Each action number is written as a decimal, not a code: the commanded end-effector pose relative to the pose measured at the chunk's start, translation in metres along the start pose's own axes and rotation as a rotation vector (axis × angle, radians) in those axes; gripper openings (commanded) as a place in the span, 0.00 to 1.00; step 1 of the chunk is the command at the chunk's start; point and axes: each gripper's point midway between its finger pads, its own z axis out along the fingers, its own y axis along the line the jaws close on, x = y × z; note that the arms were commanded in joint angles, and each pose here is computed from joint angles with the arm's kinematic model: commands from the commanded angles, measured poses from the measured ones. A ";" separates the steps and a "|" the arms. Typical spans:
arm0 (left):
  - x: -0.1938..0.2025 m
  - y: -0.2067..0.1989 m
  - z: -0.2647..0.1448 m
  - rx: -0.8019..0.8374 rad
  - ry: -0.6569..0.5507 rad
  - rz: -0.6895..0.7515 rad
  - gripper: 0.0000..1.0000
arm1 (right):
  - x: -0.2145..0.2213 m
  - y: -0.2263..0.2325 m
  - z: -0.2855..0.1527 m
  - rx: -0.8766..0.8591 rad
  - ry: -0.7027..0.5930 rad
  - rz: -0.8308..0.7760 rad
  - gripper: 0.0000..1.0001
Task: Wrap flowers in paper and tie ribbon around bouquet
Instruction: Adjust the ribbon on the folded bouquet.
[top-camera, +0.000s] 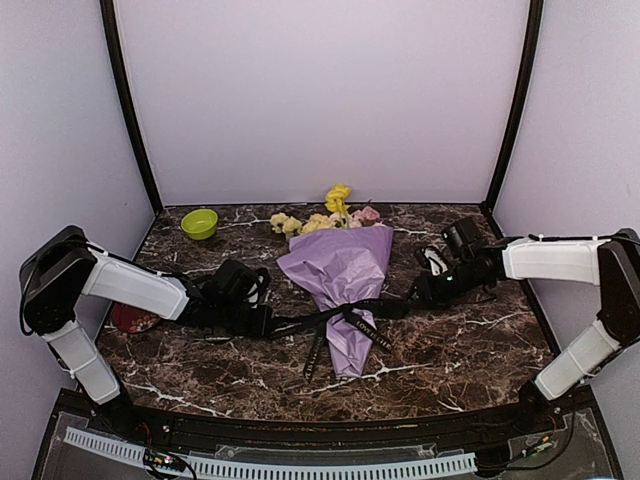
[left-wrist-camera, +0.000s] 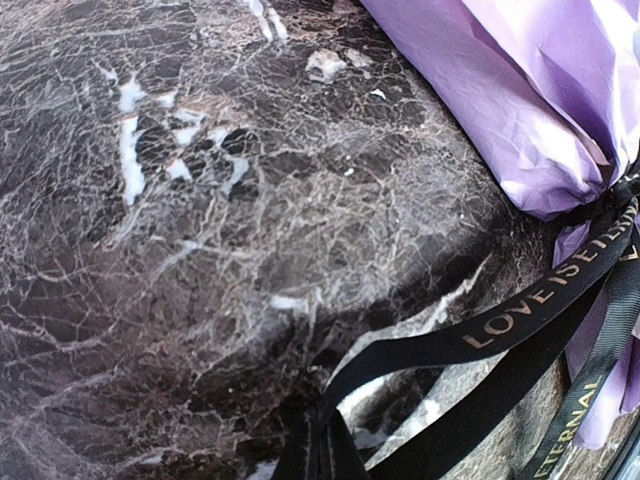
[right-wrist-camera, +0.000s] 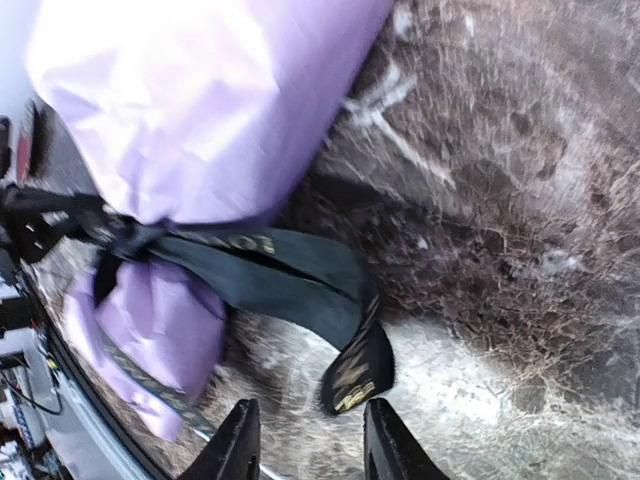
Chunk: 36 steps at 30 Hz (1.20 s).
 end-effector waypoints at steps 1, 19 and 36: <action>0.044 0.022 0.006 -0.074 0.161 0.041 0.00 | 0.004 0.021 -0.018 -0.013 -0.015 -0.065 0.43; 0.045 0.022 0.005 -0.073 0.169 0.055 0.00 | 0.062 0.071 0.037 -0.228 0.171 -0.266 0.63; 0.047 0.028 0.007 -0.102 0.177 0.074 0.00 | 0.101 0.086 0.020 -0.328 0.265 -0.242 0.00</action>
